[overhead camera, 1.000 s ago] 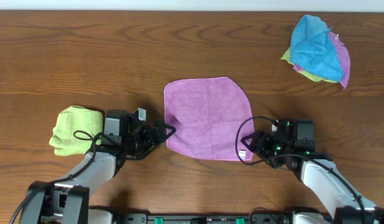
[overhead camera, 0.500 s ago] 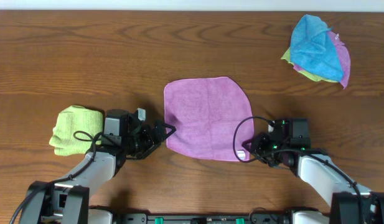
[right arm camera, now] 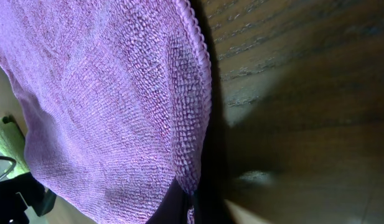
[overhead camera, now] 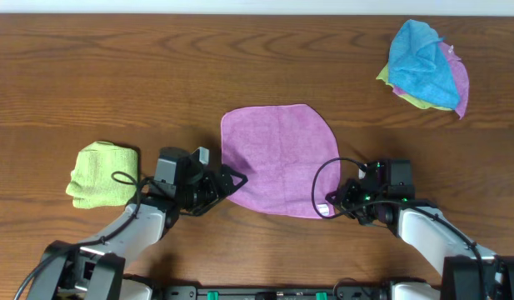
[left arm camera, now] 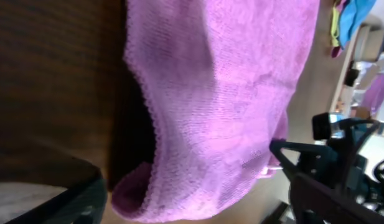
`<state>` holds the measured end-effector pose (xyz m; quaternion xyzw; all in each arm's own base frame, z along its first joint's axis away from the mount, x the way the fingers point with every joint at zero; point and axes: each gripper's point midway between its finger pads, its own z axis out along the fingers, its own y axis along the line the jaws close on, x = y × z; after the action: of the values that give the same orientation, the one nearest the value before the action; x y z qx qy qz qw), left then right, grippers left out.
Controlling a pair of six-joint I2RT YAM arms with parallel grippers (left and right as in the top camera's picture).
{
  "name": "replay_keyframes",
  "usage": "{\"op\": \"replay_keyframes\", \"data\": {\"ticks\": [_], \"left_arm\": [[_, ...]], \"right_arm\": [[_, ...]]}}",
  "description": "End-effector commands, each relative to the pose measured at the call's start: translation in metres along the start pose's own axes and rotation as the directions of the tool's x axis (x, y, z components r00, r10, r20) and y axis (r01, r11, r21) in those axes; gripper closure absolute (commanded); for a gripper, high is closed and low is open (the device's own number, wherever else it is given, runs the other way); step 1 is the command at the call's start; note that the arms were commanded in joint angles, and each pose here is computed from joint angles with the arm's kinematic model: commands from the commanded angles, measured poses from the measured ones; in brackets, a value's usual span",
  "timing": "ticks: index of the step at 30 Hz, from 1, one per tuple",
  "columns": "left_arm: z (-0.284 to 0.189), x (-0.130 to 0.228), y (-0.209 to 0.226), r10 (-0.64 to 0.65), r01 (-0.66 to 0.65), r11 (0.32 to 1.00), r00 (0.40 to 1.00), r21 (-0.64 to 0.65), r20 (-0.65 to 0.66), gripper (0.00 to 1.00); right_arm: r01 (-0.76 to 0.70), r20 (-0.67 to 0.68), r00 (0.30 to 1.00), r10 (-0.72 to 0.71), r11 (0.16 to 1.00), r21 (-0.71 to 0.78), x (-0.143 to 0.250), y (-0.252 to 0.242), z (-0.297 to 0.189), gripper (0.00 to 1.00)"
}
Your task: Fold the cloth
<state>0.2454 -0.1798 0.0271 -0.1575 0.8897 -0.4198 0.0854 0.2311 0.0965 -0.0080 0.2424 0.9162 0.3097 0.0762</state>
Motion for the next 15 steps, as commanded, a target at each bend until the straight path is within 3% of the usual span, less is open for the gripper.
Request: {"op": "replay_keyframes", "data": {"ticks": [1,7,15], "left_arm": [[0.0047,0.0043,0.0219,-0.028,0.029,0.996,0.999,-0.087,0.015,0.11],[0.0045,0.0016,0.0245,-0.026,0.029,0.994,0.999,-0.102,0.032,0.21],[0.0038,-0.0028,0.0282,-0.022,0.029,0.992,0.998,-0.123,0.058,0.21]], "right_arm": [[-0.043,-0.012,0.999,0.045,0.987,0.155,0.0157,-0.0406,0.0074,0.99],[-0.043,-0.016,0.999,0.046,0.988,0.149,0.0164,-0.0396,0.0075,0.99],[-0.043,-0.016,0.999,0.045,0.988,0.150,0.0164,-0.0396,0.0075,0.99]]}}
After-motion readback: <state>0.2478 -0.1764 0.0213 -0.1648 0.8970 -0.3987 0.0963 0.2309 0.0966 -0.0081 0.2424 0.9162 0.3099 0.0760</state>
